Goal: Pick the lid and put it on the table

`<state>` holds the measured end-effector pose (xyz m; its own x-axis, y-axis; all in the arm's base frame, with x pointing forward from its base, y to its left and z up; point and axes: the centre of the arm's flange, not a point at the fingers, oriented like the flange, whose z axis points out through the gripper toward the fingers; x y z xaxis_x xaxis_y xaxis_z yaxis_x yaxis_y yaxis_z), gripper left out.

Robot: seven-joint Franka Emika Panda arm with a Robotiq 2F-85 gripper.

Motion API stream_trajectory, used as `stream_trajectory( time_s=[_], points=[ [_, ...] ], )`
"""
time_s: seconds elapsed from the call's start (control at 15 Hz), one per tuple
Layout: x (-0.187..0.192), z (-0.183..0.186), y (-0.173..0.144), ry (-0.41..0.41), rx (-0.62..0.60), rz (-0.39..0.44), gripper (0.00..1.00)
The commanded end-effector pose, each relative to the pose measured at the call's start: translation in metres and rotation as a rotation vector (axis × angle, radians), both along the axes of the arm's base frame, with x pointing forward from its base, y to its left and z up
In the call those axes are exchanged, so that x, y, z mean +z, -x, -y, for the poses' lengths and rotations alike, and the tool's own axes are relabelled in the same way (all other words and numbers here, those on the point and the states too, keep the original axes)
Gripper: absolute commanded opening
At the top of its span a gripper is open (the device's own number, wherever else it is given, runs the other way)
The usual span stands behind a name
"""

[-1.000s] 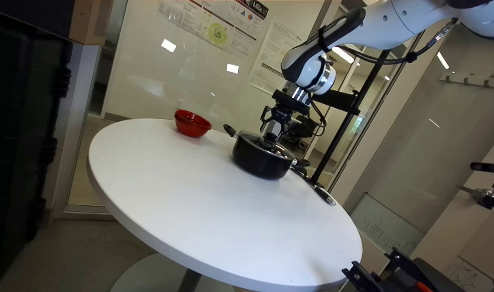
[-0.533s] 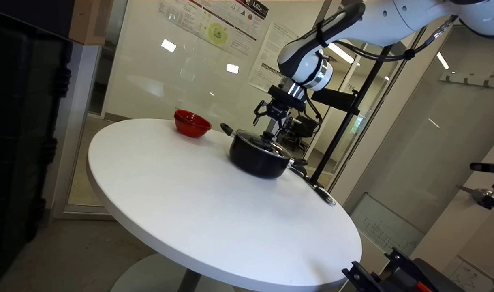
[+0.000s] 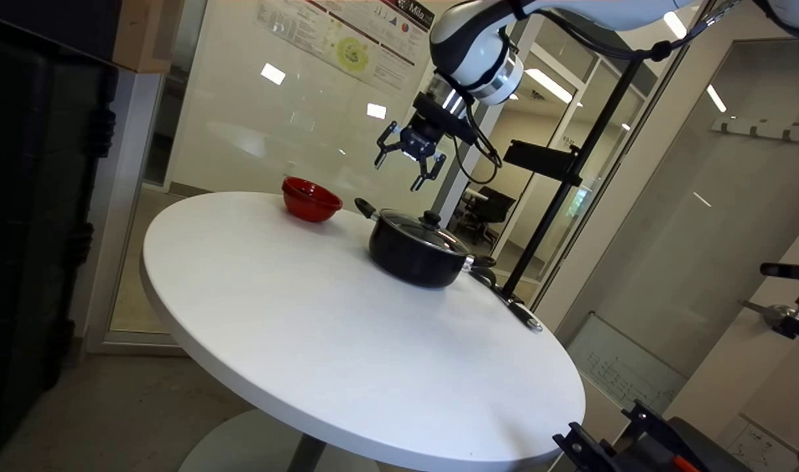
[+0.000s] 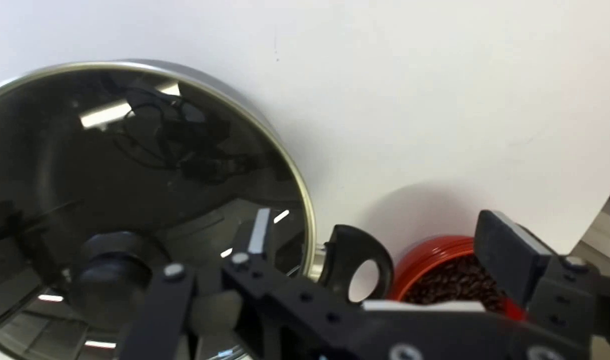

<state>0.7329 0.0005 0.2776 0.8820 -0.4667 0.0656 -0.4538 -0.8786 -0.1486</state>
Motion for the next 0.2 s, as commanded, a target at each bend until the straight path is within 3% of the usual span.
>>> stream_trajectory(
  time_s=[0.0,0.13],
  points=[
    [0.0023,-0.0057,0.0002,-0.002,0.015,0.0,1.0],
    [0.0024,-0.0065,0.0005,-0.002,0.025,0.0,1.0]
  ],
)
